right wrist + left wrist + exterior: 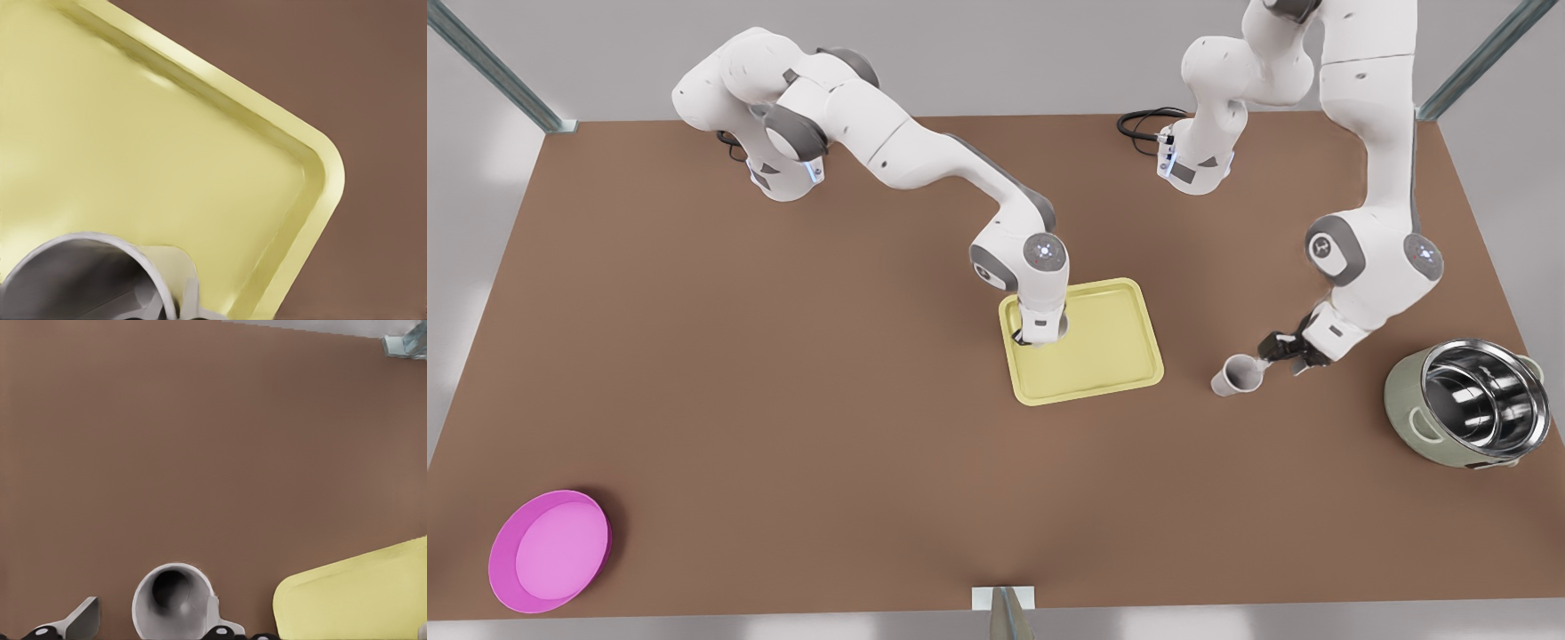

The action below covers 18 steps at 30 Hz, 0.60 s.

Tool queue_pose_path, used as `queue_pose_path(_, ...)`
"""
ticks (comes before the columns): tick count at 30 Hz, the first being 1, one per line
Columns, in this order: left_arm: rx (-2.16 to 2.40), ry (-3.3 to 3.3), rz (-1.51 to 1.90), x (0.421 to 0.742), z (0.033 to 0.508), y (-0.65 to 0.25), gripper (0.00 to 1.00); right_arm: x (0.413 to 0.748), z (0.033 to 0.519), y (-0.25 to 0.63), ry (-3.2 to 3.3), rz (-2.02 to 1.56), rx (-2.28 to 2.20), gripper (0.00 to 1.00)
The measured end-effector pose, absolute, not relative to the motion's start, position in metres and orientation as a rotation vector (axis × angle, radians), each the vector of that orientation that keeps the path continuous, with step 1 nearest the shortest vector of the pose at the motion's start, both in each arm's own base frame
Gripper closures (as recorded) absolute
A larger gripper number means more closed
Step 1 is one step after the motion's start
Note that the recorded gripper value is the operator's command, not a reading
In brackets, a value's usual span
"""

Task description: Use the left arm to pick up the white IKEA cup from the tray and place it on the middle-left position; use the right arm to pick up the white IKEA cup from the tray and place it on the middle-right position

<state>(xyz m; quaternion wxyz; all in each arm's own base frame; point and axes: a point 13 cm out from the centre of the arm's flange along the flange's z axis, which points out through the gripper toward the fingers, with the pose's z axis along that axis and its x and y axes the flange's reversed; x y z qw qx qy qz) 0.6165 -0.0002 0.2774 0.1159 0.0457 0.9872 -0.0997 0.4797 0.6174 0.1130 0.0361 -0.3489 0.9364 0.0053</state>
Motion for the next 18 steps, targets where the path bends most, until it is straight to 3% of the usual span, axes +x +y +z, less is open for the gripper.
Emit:
queue_pose_path(2,0.256,2.845,-0.225,0.648,0.383,-0.008,0.0,0.48,0.123,0.619,2.874,0.027,-1.069,0.87)
queue_pose_path(4,0.306,2.871,-0.192,0.635,0.423,-0.02,0.0,0.498,0.161,0.608,2.868,0.039,-1.027,0.87)
queue_pose_path(7,0.322,2.92,-0.162,0.641,0.439,-0.036,0.0,0.561,0.241,0.549,2.883,0.074,-0.878,0.87)
queue_pose_path(9,0.245,2.943,-0.155,0.673,0.45,-0.015,0.0,0.594,0.28,0.501,2.902,0.086,-0.805,0.87)
queue_pose_path(10,0.242,2.979,-0.148,0.671,0.437,-0.017,0.0,0.609,0.293,0.474,2.917,0.082,-0.778,0.87)
queue_pose_path(14,0.283,3.076,-0.152,0.614,0.399,-0.045,0.0,0.671,0.319,0.337,2.986,0.042,-0.685,0.87)
queue_pose_path(18,0.23,3.07,-0.128,0.609,0.402,-0.037,0.0,0.718,0.313,0.185,3.037,0.034,-0.652,0.88)
